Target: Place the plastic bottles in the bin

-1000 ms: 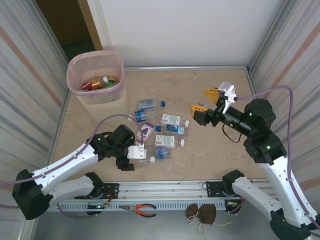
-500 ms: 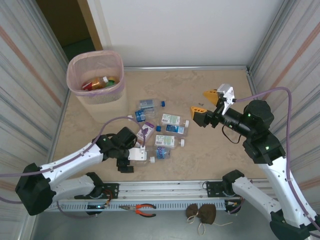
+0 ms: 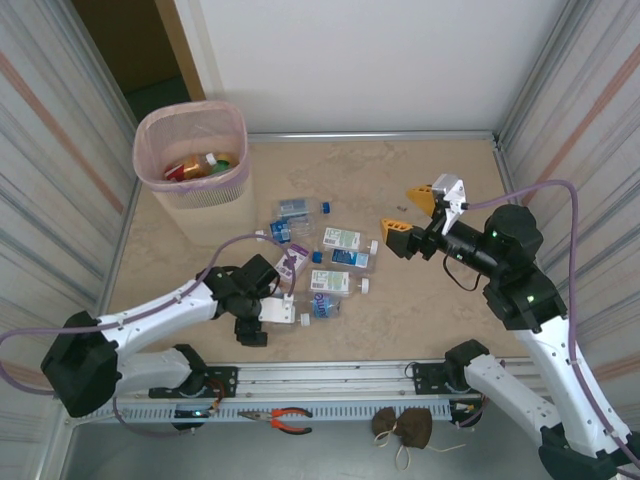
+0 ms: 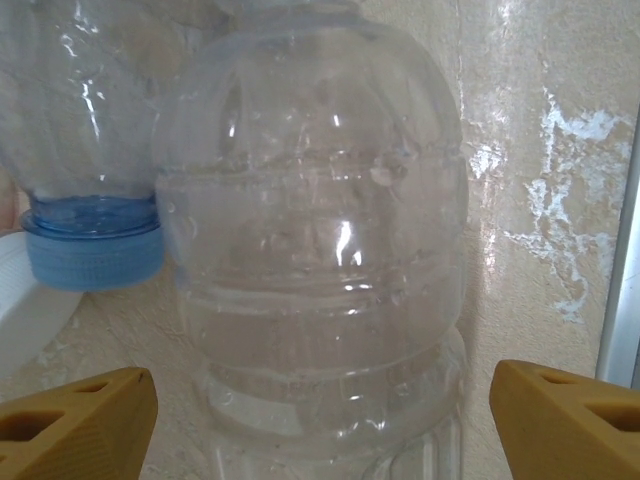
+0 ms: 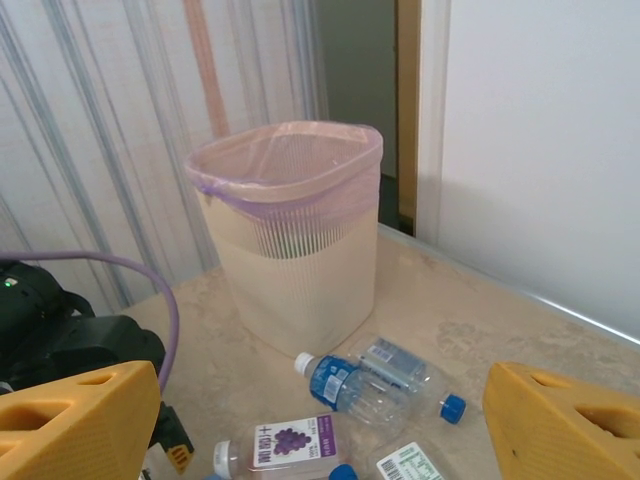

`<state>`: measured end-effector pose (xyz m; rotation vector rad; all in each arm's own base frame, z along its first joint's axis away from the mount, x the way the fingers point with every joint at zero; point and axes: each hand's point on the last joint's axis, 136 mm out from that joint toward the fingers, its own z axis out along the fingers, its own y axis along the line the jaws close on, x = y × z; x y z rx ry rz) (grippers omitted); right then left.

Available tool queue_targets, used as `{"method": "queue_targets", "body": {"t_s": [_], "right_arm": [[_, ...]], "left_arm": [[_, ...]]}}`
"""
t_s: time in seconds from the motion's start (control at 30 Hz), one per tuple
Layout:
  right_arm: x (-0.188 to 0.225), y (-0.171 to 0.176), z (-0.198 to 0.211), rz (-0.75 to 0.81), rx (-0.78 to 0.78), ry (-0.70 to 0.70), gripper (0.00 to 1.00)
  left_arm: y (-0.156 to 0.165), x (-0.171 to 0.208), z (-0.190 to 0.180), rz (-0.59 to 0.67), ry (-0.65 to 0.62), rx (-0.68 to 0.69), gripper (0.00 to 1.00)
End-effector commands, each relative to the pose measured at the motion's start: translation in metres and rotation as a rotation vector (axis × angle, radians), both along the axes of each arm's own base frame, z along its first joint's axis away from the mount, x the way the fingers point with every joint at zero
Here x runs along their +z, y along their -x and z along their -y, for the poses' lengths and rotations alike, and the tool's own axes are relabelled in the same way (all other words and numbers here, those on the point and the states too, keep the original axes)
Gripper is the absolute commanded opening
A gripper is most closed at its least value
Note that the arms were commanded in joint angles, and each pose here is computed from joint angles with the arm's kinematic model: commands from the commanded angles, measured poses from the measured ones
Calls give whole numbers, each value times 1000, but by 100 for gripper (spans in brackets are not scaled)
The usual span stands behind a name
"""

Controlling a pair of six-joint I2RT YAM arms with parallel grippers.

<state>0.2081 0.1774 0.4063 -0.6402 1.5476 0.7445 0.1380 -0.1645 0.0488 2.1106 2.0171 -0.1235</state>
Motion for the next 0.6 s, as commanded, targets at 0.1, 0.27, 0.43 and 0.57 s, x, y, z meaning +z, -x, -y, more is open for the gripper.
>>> {"method": "queue_targets", "body": {"t_s": [0.1,0.27,0.43,0.57], "right_arm": [[7,5,1,50,18,-17,83],[6,10,2,51,30,-25,83],[7,16,6,64,23,-31,84],[8,19,9,72,16,-28,84]], "left_arm": [[7,-11,-1,-56,-28,-13,84],[9,-14,-2,-78,-31,-12,84],[11,-17,-2,-101,-45,-9,77],[12,-18,-2,-111,-49,-9,73]]}}
